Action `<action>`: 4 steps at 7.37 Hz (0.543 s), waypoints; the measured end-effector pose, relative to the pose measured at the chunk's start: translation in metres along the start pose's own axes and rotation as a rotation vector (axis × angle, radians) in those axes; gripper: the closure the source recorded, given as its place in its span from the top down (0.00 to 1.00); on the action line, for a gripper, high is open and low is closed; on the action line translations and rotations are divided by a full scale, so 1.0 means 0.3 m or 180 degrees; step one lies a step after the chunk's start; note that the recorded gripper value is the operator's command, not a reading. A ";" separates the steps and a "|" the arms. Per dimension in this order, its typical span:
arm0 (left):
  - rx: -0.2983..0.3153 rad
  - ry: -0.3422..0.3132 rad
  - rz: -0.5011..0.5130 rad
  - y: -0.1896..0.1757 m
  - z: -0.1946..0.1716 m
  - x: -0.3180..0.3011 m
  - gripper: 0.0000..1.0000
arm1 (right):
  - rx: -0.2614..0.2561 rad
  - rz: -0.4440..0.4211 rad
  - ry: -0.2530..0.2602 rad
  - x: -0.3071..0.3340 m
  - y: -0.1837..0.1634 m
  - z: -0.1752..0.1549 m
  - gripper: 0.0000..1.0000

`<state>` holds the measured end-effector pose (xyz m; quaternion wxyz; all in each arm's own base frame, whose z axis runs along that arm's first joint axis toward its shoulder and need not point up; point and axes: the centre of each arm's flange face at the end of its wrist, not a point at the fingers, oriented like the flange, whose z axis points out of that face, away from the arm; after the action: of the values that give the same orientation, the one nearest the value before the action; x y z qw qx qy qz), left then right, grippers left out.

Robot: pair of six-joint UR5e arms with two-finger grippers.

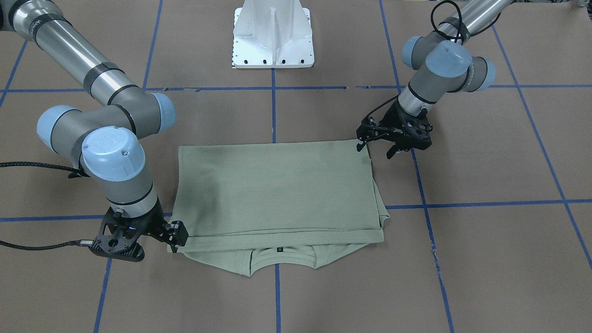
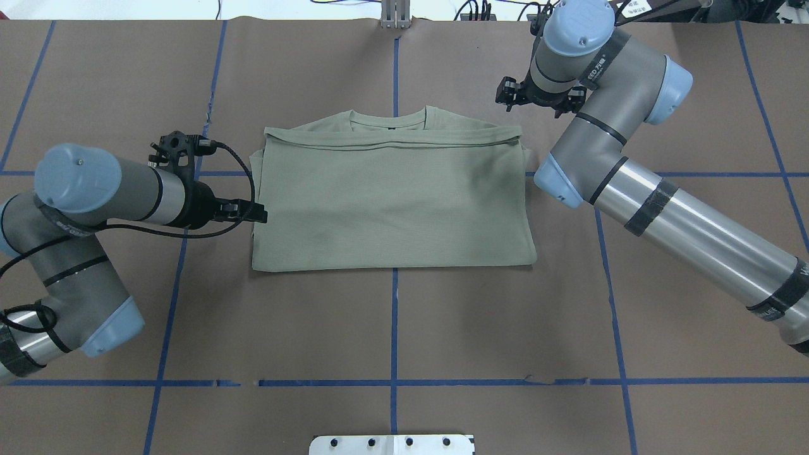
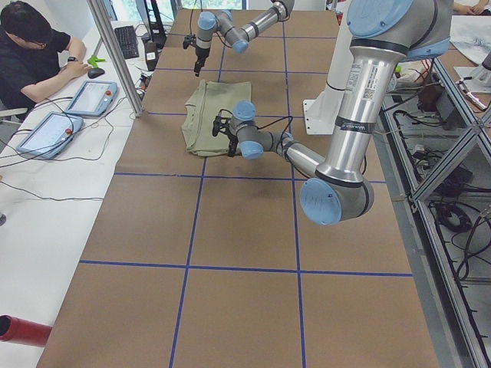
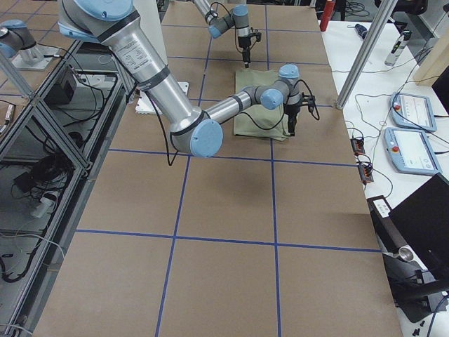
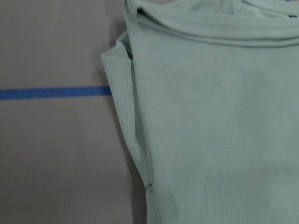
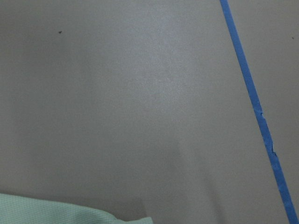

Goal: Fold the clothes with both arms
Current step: 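Grasp the folded shirt's side edge with the left gripper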

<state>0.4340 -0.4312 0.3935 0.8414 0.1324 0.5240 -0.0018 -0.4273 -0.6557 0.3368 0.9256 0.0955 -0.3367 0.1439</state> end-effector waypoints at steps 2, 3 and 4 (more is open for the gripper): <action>-0.0056 0.0016 0.0018 0.051 0.030 0.020 0.65 | 0.0000 -0.0004 -0.0005 -0.003 0.001 -0.002 1.00; -0.0081 0.0027 0.0030 0.068 0.038 0.030 0.65 | -0.0001 -0.0005 -0.0003 -0.001 0.001 -0.001 1.00; -0.0091 0.0040 0.0038 0.076 0.038 0.039 0.65 | -0.0002 -0.0005 -0.0001 -0.001 0.002 0.000 1.00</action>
<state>0.4525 -0.4103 0.3930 0.8398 0.1235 0.5285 0.0115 -0.4277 -0.6552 0.3367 0.9257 0.0955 -0.3369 0.1430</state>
